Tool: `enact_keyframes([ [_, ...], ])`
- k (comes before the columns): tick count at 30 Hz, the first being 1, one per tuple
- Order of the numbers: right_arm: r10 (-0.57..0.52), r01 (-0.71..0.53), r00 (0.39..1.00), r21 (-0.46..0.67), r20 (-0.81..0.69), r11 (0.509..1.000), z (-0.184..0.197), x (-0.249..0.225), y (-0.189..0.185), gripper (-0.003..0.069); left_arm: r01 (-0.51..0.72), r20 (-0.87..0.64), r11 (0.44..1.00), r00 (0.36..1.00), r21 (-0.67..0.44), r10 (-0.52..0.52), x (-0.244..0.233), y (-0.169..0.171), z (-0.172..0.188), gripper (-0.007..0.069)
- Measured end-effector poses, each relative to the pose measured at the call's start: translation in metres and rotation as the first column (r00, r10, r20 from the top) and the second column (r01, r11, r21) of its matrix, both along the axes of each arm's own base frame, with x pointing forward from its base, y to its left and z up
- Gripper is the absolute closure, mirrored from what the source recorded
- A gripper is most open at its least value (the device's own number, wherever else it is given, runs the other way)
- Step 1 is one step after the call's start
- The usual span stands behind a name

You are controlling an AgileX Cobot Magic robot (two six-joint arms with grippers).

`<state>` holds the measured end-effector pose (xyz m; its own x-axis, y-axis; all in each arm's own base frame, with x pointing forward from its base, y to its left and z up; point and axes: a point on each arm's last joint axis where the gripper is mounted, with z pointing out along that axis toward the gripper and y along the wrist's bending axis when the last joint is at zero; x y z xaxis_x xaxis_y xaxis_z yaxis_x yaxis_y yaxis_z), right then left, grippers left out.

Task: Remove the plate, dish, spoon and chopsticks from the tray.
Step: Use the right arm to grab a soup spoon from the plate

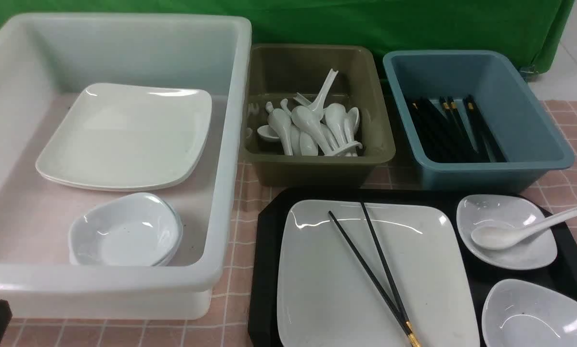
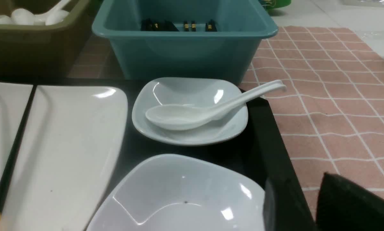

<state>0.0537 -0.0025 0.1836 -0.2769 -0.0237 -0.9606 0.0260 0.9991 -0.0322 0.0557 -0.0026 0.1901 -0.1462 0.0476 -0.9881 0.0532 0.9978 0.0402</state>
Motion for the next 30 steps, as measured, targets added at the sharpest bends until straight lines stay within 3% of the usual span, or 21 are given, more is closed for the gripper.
enact_keyframes([
  [8,0.0,0.0,1.0,0.0,0.0,1.0,0.0,0.0,0.0,0.0418,-0.007,0.001,1.0,1.0,0.01,0.007,0.0,0.0,0.0,0.0604],
  [13,0.0,0.0,1.0,0.0,0.0,1.0,0.0,0.0,0.0,0.0418,-0.002,0.009,0.957,1.0,0.291,-0.001,0.0,0.004,0.0,0.0604],
  [19,0.0,0.0,1.0,0.0,0.0,1.0,0.0,0.0,0.0,0.0418,-0.007,0.022,0.934,1.0,0.357,-0.001,0.0,0.005,0.001,0.0604],
  [24,0.0,0.0,1.0,0.001,0.0,1.0,0.0,0.0,0.0,0.0418,-0.035,0.136,0.859,0.99,0.51,-0.04,0.001,0.004,0.012,0.0604],
  [26,0.0,0.0,1.0,0.001,0.0,1.0,0.0,0.0,0.0,0.0418,-0.042,0.225,0.882,0.972,0.469,-0.072,0.001,0.0,0.02,0.0604],
  [29,0.0,0.0,1.0,0.001,0.0,1.0,0.0,0.0,0.0,0.0418,-0.024,0.37,0.959,0.925,0.284,-0.087,-0.002,-0.004,0.034,0.0604],
  [30,0.0,0.0,1.0,0.001,0.005,1.0,0.0,0.0,0.0,0.0418,0.001,0.454,0.986,0.888,0.167,-0.078,-0.004,-0.005,0.042,0.0604],
])
